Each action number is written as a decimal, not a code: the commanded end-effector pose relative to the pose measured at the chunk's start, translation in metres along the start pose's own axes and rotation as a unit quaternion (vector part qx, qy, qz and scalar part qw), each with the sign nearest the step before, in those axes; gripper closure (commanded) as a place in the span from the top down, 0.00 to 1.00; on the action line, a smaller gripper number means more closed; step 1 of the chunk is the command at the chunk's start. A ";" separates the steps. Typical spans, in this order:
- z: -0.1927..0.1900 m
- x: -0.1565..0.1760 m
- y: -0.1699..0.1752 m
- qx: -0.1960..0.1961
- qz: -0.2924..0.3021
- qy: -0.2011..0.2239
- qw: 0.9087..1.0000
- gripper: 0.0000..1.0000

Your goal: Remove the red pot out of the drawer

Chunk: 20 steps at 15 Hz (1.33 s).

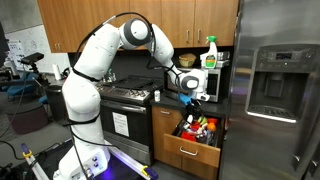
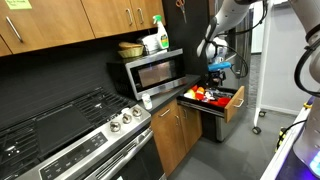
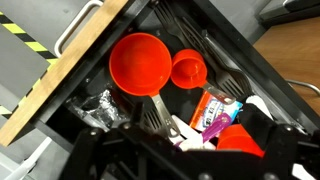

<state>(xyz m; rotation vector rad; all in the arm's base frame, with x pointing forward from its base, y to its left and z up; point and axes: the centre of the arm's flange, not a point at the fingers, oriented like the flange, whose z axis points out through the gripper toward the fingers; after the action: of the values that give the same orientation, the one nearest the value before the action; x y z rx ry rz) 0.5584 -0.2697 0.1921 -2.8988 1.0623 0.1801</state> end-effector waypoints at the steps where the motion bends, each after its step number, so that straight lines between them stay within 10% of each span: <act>1: 0.009 0.005 0.008 -0.003 -0.023 -0.019 1.000 1.00; 20: 0.027 0.000 0.012 -0.012 -0.068 -0.033 0.997 1.00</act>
<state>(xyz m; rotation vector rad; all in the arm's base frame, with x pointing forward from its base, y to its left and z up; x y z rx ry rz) 0.5482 -0.2763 0.1653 -2.9505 0.8557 0.2835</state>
